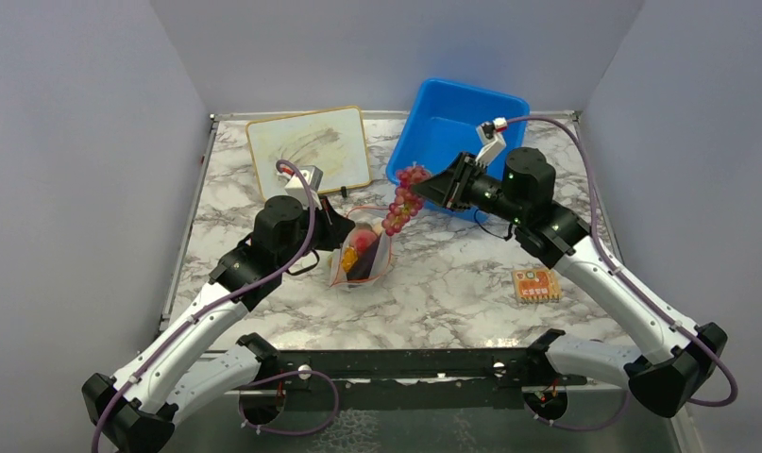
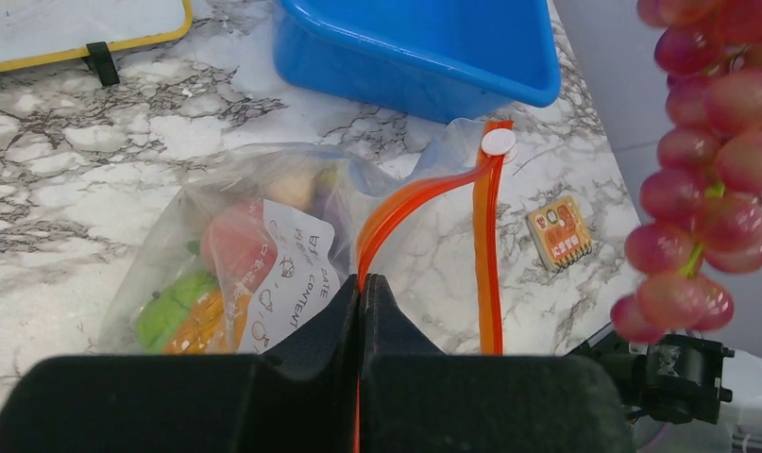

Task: Place the food in the zip-top bag and seal the zipper
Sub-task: Place the fake fruit in the zipper food storage bag.

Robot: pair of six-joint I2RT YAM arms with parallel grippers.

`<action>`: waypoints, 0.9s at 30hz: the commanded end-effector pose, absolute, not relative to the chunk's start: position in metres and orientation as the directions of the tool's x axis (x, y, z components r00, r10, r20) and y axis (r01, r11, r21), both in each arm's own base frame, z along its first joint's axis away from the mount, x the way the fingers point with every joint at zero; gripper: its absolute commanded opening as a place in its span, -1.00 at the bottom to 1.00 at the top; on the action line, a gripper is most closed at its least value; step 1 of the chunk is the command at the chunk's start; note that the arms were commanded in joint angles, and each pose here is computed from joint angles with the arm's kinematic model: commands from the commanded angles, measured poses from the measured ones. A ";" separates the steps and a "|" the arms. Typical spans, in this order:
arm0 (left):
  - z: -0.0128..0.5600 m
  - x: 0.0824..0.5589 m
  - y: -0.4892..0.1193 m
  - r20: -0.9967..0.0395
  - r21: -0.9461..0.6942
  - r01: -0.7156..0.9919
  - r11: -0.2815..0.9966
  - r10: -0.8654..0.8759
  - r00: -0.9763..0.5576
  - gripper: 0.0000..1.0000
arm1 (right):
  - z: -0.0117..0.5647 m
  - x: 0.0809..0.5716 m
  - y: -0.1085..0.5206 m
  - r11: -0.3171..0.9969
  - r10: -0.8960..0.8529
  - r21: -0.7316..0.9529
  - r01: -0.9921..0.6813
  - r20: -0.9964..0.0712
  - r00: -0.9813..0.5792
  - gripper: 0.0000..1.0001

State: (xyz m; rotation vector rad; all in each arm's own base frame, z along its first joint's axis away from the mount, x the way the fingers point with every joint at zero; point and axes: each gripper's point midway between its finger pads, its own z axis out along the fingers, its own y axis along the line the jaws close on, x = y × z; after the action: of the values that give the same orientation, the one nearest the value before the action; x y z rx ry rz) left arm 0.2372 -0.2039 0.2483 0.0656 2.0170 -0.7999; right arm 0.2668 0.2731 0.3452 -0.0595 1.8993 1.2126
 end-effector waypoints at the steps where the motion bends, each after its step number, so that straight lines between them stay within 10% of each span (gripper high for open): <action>1: 0.270 0.239 -0.211 -0.787 -0.545 0.374 0.750 -0.303 -0.538 -1.00 | 0.345 0.246 0.298 0.453 0.350 0.771 -0.447 -0.615 -0.706 -0.61; 27: 0.279 0.231 -0.222 -0.716 -0.648 0.361 0.671 -0.376 -0.588 -1.00 | 0.294 0.221 0.345 0.606 0.243 0.632 -0.482 -0.725 -0.645 -0.60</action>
State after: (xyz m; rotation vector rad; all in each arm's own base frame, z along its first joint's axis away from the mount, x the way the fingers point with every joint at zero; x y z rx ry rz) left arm 0.2326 -0.2149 0.2550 -0.0188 2.0280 -0.9201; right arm 0.2115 0.3456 0.3060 -0.2226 2.0164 1.2188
